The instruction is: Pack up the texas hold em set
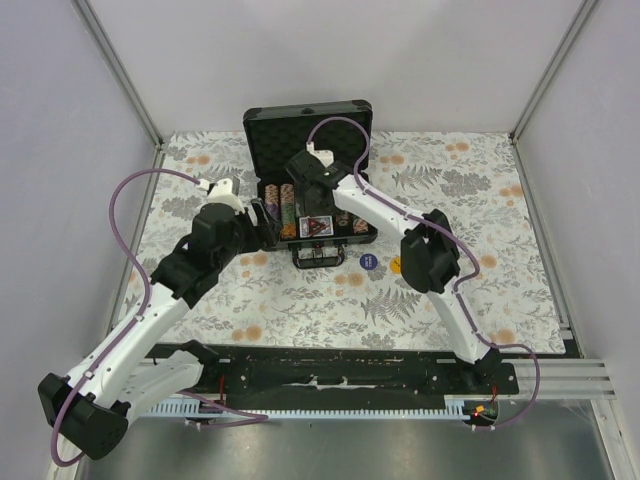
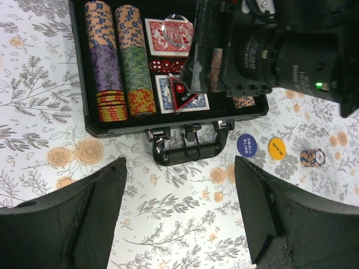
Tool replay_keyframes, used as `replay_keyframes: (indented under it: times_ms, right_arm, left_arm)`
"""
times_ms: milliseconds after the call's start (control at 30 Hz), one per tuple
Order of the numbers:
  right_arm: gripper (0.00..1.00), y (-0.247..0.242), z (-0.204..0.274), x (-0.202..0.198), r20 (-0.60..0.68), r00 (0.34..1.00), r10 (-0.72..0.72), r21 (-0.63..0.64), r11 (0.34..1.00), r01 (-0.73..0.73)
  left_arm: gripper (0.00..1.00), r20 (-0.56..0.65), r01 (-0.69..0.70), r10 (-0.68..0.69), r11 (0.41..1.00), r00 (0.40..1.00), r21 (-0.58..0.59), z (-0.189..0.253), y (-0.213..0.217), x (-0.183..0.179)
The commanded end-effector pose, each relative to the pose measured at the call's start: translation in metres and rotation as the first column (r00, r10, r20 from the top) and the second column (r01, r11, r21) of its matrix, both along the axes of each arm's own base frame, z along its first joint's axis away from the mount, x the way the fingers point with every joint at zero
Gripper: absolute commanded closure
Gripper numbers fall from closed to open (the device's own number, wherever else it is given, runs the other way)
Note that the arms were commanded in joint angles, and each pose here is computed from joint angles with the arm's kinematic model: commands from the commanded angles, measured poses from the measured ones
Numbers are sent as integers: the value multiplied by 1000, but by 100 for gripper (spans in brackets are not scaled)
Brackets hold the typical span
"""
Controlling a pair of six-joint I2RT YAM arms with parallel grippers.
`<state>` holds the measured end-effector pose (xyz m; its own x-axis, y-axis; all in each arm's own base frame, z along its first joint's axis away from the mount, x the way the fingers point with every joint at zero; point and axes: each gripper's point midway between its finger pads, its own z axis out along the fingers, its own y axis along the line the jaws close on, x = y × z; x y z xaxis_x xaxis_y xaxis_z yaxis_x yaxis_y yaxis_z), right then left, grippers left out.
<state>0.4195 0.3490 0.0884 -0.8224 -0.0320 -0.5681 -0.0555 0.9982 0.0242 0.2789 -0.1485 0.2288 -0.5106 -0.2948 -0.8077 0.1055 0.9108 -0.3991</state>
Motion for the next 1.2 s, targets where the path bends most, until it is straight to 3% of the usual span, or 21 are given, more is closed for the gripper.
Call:
replay_keyframes:
  times_ms: [0, 200, 433, 700, 1167]
  right_arm:
    - [21, -28, 72, -11, 86, 996, -33, 31, 999, 30]
    - [20, -94, 74, -59, 33, 995, -96, -12, 995, 97]
    - [14, -157, 31, -107, -119, 985, -127, -59, 991, 121]
    - [9, -192, -16, -112, -261, 959, -113, -109, 990, 87]
    - [12, -203, -60, -112, -371, 917, -147, -124, 986, 108]
  left_arm:
    - [17, 40, 23, -22, 999, 999, -41, 14, -7, 3]
    - [17, 9, 71, -71, 995, 997, -73, 9, -19, 1]
    - [17, 19, 125, -124, 991, 992, -38, 9, -22, -1]
    - [17, 53, 178, -177, 984, 983, -20, 23, -25, -6]
    - [16, 45, 180, -180, 984, 983, -10, 15, -25, -7]
